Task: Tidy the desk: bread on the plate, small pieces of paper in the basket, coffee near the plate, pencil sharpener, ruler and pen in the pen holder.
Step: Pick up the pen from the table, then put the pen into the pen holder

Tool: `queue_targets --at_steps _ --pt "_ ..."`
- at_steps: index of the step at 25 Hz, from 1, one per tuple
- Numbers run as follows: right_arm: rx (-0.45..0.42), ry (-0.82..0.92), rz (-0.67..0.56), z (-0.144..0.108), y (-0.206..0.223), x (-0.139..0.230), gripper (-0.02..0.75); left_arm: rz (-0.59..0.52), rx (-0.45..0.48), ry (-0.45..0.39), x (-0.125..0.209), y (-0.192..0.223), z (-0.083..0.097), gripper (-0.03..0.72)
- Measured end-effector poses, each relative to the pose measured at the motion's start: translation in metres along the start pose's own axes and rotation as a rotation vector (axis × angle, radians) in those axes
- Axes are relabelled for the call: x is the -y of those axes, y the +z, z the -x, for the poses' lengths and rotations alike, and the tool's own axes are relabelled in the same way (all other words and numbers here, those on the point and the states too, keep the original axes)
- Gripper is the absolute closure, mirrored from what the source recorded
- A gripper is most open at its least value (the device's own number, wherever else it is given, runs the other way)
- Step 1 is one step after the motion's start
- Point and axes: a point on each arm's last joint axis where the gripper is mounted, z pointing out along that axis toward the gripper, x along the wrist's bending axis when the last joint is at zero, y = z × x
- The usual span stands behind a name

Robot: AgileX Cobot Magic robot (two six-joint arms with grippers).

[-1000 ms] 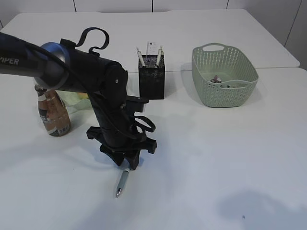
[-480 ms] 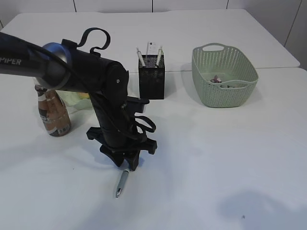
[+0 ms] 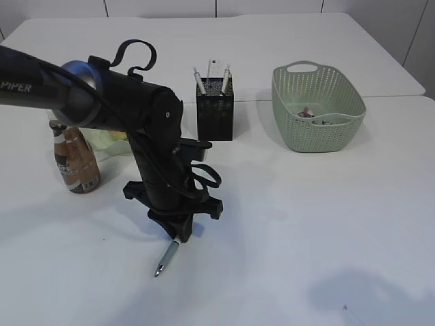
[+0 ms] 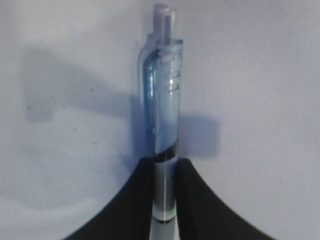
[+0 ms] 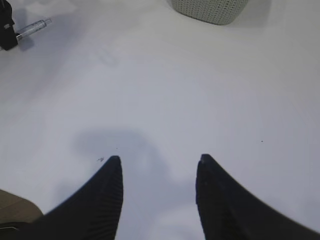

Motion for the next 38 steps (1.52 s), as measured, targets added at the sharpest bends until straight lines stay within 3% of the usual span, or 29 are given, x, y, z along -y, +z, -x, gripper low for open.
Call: queue_targets --at_steps 13,21,25,32,38 --pt "0.016 -0.015 0.001 0.001 0.0 0.0 0.351 -0.066 -0.009 0.012 -0.008 -0.011 0.005 0.627" --pt "0.018 -0.017 0.001 0.002 0.0 0.0 0.351 0.008 0.017 0.031 -0.034 -0.056 0.017 0.627" --pt "0.019 -0.018 0.001 0.002 0.0 0.0 0.351 0.101 0.006 0.053 -0.047 -0.072 0.019 0.627" --pt "0.022 -0.021 0.001 0.002 0.0 0.0 0.351 0.361 -0.055 0.127 -0.072 -0.085 0.016 0.627" --pt "0.03 -0.029 0.002 0.003 0.0 0.0 0.351 0.524 -0.037 0.162 -0.086 -0.088 0.021 0.627"
